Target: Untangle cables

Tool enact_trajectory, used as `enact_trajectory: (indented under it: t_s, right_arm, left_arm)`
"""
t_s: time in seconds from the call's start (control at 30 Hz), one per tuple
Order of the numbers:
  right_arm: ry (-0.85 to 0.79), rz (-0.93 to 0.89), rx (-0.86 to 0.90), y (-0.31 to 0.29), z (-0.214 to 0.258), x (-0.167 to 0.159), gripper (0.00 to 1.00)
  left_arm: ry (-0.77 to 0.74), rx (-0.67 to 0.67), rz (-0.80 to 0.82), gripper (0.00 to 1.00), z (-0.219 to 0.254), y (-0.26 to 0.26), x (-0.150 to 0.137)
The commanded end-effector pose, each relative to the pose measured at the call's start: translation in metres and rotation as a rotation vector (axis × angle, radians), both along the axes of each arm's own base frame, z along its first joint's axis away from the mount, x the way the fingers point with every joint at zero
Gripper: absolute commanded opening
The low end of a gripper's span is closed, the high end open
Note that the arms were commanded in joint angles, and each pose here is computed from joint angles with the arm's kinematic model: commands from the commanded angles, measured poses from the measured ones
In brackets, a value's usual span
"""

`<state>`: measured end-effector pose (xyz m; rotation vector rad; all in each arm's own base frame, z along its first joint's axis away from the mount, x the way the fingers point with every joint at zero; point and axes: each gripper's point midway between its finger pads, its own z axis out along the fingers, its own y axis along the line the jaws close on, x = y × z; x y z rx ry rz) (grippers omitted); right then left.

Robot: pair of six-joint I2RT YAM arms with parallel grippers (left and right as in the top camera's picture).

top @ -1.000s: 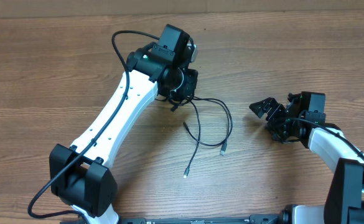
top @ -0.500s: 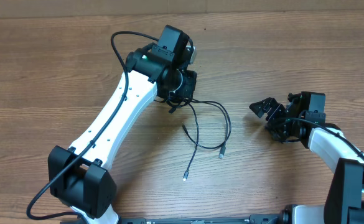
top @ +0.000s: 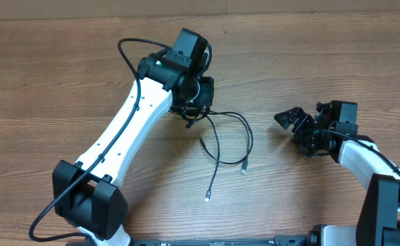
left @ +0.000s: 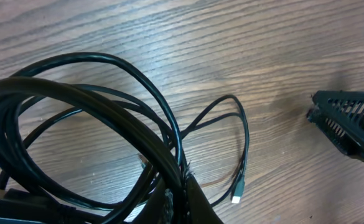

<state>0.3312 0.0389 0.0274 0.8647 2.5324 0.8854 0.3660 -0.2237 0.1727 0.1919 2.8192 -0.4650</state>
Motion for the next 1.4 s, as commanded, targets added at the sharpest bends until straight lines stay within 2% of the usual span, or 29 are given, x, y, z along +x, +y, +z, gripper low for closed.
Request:
enact_trajectory:
  t_s: [0.0,0.83,1.07,1.37]
  right_arm:
    - [-0.022,0.000,-0.026,-0.003,0.005,0.004,1.00]
    - [-0.022,0.000,-0.026,-0.003,0.005,0.004,1.00]
    - [-0.022,0.000,-0.026,-0.003,0.005,0.004,1.00]
    - [-0.022,0.000,-0.026,-0.003,0.005,0.004,1.00]
  left_arm:
    - [-0.057,-0.028,0.024,0.04,0.026,0.002,0.003]
    - [-0.077,0.001,0.055,0.04,0.026,0.024,0.016]
    - [-0.082,-0.019,-0.037,0.04,0.027,0.017,0.011]
    - [-0.115,-0.019,-0.067,0.04,0.036,0.018,0.009]
